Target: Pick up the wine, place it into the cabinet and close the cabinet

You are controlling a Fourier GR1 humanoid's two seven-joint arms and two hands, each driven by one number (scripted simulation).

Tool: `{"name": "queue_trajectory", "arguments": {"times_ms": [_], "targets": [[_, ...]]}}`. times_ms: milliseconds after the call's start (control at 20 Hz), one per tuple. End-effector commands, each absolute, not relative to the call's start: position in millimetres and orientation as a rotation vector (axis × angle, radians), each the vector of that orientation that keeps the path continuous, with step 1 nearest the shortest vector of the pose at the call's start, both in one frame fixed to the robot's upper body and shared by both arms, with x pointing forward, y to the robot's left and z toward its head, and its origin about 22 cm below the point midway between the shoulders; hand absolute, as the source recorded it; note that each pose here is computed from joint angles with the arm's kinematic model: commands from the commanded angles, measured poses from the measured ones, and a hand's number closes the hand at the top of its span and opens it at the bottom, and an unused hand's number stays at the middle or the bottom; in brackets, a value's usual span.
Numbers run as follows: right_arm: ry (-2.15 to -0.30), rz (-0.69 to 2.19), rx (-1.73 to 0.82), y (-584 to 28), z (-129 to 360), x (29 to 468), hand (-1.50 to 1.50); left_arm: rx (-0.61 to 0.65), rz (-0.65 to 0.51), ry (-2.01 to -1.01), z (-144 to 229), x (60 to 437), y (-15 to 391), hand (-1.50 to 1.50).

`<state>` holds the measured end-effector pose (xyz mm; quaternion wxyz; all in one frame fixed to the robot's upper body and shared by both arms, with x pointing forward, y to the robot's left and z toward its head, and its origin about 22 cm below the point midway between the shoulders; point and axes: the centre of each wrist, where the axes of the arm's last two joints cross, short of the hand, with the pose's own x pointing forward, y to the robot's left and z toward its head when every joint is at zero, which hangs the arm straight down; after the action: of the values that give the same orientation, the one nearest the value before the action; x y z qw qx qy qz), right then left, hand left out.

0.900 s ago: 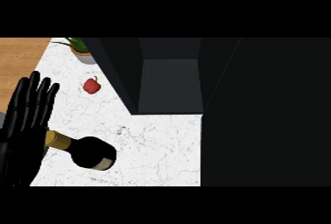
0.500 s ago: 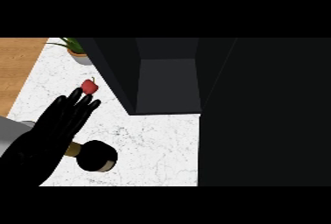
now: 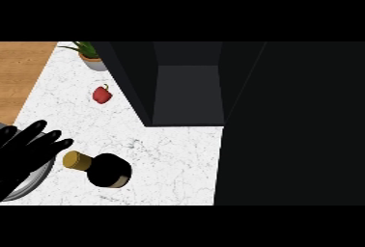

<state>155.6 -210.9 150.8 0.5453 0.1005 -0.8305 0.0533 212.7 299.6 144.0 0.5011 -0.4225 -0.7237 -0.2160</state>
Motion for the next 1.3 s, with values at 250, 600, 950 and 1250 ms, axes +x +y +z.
{"name": "queue_trajectory", "arguments": {"times_ms": [250,600,950,1250], "targets": [[-1.941,0.116,0.26,-191,182,111,-1.5,-1.06,-0.5,-1.7,193,211,369,-1.5],[-1.944,0.125,0.256,-183,190,107,-1.5,-1.037,-0.484,-1.66,221,215,381,-1.5],[-1.941,0.103,0.254,-186,206,102,-1.5,-0.978,-0.511,-1.652,208,216,359,-1.5],[-1.935,0.134,0.26,-187,204,103,-1.5,-0.956,-0.5,-1.616,196,232,364,-1.5]]}}
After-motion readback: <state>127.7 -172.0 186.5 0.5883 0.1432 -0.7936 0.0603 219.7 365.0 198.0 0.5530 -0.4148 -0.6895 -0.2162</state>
